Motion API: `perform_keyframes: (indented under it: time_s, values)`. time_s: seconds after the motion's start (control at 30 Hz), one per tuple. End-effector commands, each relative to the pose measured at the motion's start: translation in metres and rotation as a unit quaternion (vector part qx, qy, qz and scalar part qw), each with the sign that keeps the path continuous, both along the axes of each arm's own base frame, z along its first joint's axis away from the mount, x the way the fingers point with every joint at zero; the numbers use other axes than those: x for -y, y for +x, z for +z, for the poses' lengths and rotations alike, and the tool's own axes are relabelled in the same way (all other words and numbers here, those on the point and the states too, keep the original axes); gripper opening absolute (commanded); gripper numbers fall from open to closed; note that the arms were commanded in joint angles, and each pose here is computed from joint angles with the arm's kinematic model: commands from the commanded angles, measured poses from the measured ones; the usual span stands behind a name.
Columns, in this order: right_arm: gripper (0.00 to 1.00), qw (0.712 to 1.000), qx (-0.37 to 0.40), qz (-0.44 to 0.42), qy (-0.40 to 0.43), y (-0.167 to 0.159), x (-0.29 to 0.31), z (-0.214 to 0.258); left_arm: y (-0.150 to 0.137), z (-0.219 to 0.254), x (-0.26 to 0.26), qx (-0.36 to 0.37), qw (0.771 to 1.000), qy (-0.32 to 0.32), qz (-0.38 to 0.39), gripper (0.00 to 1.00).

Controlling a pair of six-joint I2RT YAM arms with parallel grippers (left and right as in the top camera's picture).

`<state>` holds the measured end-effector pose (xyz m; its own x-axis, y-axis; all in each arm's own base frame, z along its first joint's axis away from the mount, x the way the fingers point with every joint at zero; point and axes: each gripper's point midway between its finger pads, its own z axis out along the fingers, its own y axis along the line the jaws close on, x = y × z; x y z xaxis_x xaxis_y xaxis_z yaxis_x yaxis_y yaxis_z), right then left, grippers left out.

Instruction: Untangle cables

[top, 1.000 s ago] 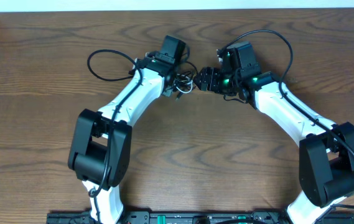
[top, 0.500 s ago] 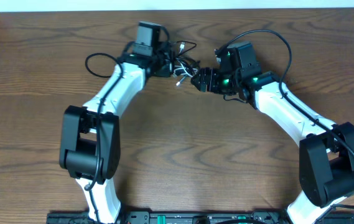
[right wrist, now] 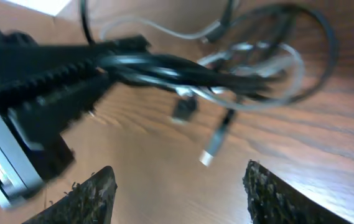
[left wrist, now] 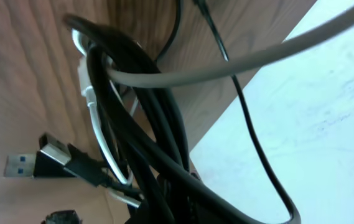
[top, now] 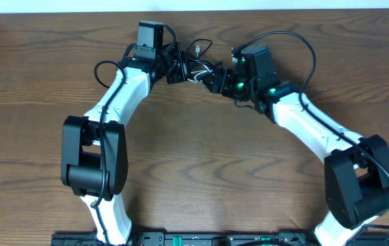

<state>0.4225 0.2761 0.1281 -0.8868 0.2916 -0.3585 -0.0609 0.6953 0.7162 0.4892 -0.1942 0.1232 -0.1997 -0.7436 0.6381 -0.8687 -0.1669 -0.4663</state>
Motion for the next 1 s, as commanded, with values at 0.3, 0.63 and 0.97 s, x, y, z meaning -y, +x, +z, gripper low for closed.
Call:
perform_keyframes:
  time_s: [0.3, 0.63, 0.97]
  values:
    - [0.64, 0.996, -0.01, -0.08, -0.024, 0.009, -0.008, -0.022, -0.003, 0.024, 0.008, 0.008, 0.999, -0.034, -0.016, 0.08]
    - [0.68, 0.993, -0.041, -0.108, -0.02, 0.011, -0.006, -0.041, -0.003, 0.024, 0.008, 0.007, 0.999, -0.034, -0.016, 0.07]
    - [0.68, 0.989, -0.032, -0.142, 0.034, 0.035, -0.019, -0.055, -0.003, 0.024, 0.008, 0.007, 0.999, -0.034, -0.016, 0.08]
